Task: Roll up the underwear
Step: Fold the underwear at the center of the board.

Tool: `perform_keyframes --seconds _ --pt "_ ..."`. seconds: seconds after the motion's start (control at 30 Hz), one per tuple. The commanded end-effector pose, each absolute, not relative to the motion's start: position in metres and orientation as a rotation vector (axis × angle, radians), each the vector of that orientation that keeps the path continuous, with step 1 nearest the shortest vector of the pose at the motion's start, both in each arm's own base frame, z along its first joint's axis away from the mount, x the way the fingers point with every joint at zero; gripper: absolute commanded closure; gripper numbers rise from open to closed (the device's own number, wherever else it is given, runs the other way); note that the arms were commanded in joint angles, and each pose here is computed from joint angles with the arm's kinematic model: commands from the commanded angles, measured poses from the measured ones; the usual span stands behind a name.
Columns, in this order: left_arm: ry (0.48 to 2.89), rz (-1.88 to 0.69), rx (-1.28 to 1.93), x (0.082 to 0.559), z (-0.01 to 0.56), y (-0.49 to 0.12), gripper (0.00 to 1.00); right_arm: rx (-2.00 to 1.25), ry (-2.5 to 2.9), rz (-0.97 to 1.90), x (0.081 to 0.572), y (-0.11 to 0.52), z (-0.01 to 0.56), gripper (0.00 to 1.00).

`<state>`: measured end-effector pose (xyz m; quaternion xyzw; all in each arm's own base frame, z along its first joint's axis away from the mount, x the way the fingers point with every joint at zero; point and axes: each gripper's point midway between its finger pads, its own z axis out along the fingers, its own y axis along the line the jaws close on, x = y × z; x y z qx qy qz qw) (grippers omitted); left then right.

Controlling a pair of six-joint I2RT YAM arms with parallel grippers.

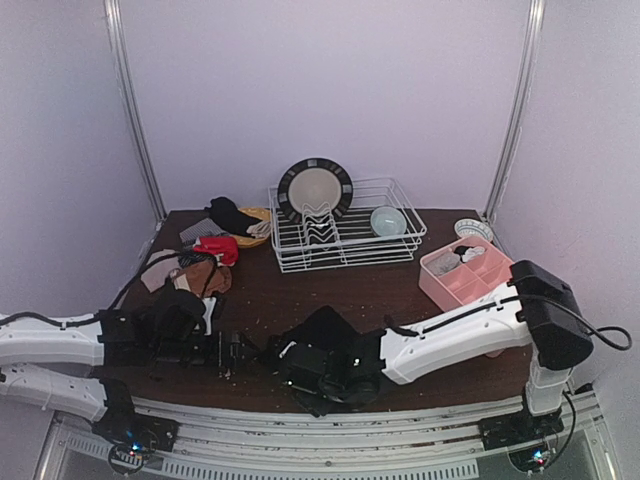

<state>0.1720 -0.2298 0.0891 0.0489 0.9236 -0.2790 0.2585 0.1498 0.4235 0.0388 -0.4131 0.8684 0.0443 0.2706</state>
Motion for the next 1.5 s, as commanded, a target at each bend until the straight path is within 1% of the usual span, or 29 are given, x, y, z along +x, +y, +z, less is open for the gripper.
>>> perform_keyframes --seconds 0.0,0.1,0.13,0.2,0.3,0.33,0.37,0.47,0.57,0.67,0.73,0.83,0.97,1.13,1.3,1.43,1.47 --pt "2.542 -0.73 0.025 0.167 0.079 -0.217 0.04 -1.147 2.351 -0.079 0.159 0.401 0.019 0.3" --pt "2.552 -0.733 0.023 0.166 0.078 -0.216 0.05 -1.145 2.384 -0.098 0.162 0.397 0.007 0.35" --pt "2.554 -0.731 0.025 0.165 0.077 -0.216 0.05 -1.147 2.404 -0.095 0.162 0.395 0.003 0.39" --pt "2.557 -0.732 0.027 0.164 0.077 -0.216 0.05 -1.149 2.446 -0.063 0.161 0.393 -0.003 0.63" --pt "2.556 -0.731 0.026 0.164 0.076 -0.215 0.05 -1.145 2.509 0.037 0.154 0.394 -0.004 0.91" --pt "2.556 -0.73 0.028 0.164 0.076 -0.214 0.06 -1.148 2.526 0.098 0.149 0.396 -0.001 0.97" --pt "2.553 -0.73 0.03 0.164 0.076 -0.214 0.06 -1.143 2.534 0.17 0.145 0.401 0.004 1.0" --pt "2.531 -0.746 0.039 0.165 0.082 -0.214 0.06 -1.138 2.553 0.422 0.126 0.421 0.031 1.0" --pt "2.503 -0.759 0.057 0.165 0.091 -0.214 0.06 -1.103 2.526 0.703 0.109 0.445 0.073 1.0" --pt "2.481 -0.765 0.072 0.165 0.1 -0.213 0.06 -1.042 2.496 0.885 0.102 0.457 0.106 1.0" --pt "2.478 -0.766 0.076 0.164 0.102 -0.211 0.06 -0.971 2.502 0.955 0.105 0.457 0.119 1.0" --pt "2.482 -0.769 0.076 0.162 0.102 -0.209 0.06 -0.813 2.55 1.035 0.122 0.448 0.118 1.0" --pt "2.478 -0.806 0.088 0.158 0.098 -0.211 0.06 -0.61 2.626 1.143 0.15 0.429 0.095 1.0" --pt "2.409 -0.922 0.23 0.152 0.102 -0.229 0.05 -0.564 2.681 1.103 0.164 0.411 0.071 1.0" --pt "2.452 -0.945 0.327 0.139 0.092 -0.237 0.03 -0.597 2.675 1.083 0.16 0.411 0.07 1.0" --pt "2.535 -0.926 0.319 0.123 0.078 -0.242 0.02 -0.643 2.665 1.047 0.153 0.414 0.071 1.0" --pt "2.542 -0.936 0.321 0.12 0.083 -0.25 0.02 -0.655 2.667 1.033 0.151 0.415 0.07 1.0"
